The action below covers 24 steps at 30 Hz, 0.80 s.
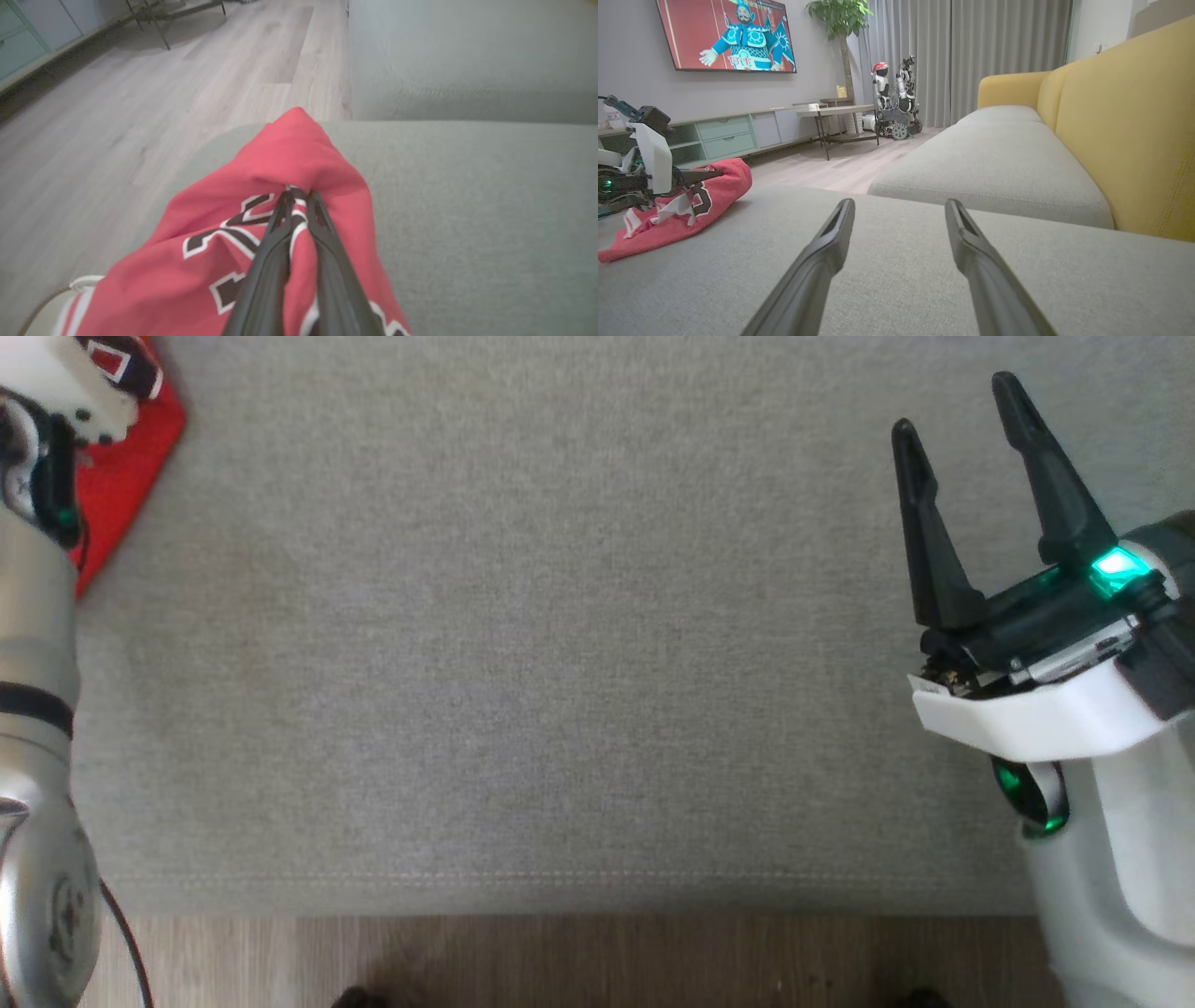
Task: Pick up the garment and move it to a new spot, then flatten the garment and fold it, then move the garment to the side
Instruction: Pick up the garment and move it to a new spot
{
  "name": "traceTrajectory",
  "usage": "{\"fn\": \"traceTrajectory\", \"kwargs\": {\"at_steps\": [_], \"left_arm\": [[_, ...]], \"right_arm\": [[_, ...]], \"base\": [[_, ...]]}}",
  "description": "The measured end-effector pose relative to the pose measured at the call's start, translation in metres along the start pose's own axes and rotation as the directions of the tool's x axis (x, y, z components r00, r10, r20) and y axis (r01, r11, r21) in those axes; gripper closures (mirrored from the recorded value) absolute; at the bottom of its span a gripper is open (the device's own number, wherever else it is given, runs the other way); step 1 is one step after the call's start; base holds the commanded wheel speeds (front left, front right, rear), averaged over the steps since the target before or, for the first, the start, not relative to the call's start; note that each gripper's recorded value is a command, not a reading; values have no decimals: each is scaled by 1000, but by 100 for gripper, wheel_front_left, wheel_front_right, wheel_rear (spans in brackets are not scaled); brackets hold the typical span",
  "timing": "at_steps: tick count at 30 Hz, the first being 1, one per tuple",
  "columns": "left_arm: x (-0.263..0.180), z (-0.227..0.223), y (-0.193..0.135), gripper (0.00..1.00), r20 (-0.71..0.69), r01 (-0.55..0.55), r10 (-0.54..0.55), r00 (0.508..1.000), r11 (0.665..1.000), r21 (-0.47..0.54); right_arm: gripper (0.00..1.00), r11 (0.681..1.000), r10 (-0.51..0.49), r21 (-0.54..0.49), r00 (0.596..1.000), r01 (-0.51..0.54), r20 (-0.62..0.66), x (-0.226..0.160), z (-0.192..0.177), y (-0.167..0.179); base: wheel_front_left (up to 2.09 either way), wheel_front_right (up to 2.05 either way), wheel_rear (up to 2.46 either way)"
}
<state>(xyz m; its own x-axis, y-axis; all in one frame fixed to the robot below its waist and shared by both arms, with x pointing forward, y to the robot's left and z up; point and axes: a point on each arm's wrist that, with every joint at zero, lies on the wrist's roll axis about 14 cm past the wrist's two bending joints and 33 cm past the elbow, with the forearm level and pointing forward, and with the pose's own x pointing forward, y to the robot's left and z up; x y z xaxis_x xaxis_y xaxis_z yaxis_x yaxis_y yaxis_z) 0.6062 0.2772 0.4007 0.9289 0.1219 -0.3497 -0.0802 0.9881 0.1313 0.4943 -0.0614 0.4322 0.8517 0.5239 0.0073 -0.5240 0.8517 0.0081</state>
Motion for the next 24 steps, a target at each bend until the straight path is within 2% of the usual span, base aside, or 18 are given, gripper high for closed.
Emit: {"fn": "traceTrajectory", "kwargs": {"at_steps": [4, 8, 15, 18, 20, 24], "left_arm": [[-13, 57, -13, 100, 169, 39, -51, 984, 997, 72], [-38, 98, -40, 100, 289, 97, -131, 948, 987, 128], [-100, 144, -111, 100, 439, 247, -322, 839, 944, 220], [-127, 156, -157, 100, 471, 335, -424, 773, 904, 264], [-144, 158, -192, 100, 467, 408, -502, 728, 865, 293], [-179, 148, -264, 100, 428, 553, -643, 635, 765, 331]], "right_arm": [[0, 1000, -23, -2, 999, 23, 49, -7, 26, 3], [0, 998, -58, 1, 994, 58, 88, -22, 50, 6], [0, 989, -148, 2, 975, 149, 167, -60, 94, 3], [0, 978, -203, -1, 957, 207, 206, -79, 112, -5], [0, 970, -236, -8, 945, 244, 227, -92, 121, -11], [0, 946, -305, -19, 910, 323, 282, -116, 144, -27]], "base": [[0, 0, 0], [0, 0, 0], [0, 0, 0], [0, 0, 0], [0, 0, 0], [0, 0, 0]]}}
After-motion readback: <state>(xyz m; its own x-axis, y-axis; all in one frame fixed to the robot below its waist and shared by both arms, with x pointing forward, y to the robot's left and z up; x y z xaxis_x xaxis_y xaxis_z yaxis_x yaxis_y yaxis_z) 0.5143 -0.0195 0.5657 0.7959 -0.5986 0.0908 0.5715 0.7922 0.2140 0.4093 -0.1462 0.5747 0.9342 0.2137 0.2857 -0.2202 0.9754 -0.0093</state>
